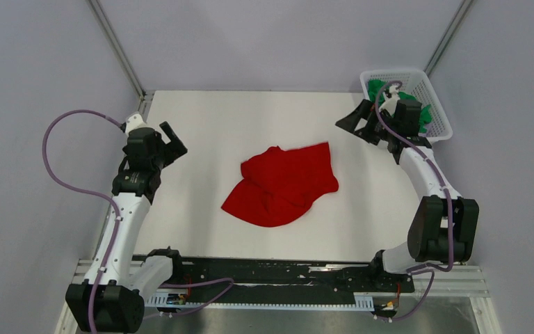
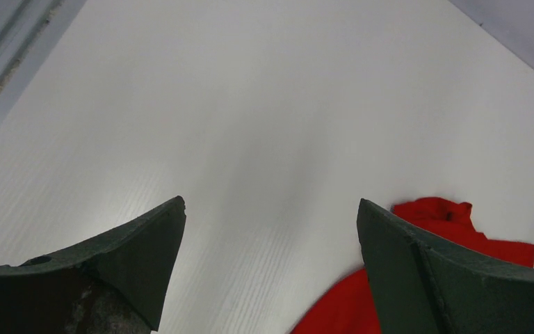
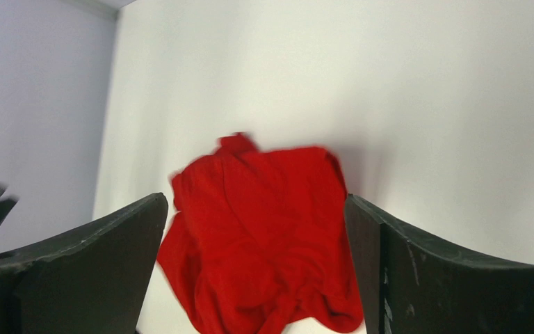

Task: Fold and stack the t-shirts
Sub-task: Move the tshirt to the center of the board, then flatten out the tshirt

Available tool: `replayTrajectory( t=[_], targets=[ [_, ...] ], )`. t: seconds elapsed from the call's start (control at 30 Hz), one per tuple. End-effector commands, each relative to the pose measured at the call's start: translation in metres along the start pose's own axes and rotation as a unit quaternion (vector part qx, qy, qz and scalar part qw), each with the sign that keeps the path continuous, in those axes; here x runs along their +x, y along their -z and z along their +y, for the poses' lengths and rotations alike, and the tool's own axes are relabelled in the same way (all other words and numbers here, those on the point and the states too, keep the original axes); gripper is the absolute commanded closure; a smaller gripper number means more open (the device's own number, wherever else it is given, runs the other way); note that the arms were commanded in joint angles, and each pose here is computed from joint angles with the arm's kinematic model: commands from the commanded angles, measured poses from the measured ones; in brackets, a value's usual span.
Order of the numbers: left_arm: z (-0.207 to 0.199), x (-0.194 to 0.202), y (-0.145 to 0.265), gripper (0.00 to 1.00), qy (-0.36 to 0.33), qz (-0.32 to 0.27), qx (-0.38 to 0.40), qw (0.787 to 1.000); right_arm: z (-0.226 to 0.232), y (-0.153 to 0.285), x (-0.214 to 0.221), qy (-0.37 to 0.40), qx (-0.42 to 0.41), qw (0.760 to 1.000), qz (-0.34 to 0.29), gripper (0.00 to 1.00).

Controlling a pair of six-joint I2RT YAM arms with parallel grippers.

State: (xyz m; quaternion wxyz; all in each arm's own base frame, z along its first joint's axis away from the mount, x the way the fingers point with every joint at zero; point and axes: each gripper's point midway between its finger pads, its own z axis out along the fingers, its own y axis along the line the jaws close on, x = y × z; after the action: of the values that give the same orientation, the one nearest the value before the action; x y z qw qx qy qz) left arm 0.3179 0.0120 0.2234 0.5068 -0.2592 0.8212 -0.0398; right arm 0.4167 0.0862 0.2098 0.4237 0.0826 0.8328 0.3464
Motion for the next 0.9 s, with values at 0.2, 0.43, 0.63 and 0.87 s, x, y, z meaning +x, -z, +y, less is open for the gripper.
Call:
replayTrajectory(
  t=[0.2,0.43,0.63,0.87],
  targets=[
    [-0.051,0.124,-0.023,0.00,-0.025,0.249,0.101,0.963,-0.001,-0.006,0.007,0.110,0.077,0.991,0.010,0.00],
    [-0.055,0.229,0.009,0.01,-0.115,0.382,0.074,0.914,0.051,-0.083,0.053,0.274,0.044,0.956,0.093,0.00],
    [-0.067,0.271,0.009,0.08,-0.130,0.410,0.071,0.900,0.065,-0.116,0.084,0.305,0.053,0.942,0.131,0.00],
    [-0.053,0.297,0.003,0.19,-0.163,0.423,0.016,0.891,0.031,-0.097,0.085,0.270,0.136,0.946,0.118,0.00]
  ],
)
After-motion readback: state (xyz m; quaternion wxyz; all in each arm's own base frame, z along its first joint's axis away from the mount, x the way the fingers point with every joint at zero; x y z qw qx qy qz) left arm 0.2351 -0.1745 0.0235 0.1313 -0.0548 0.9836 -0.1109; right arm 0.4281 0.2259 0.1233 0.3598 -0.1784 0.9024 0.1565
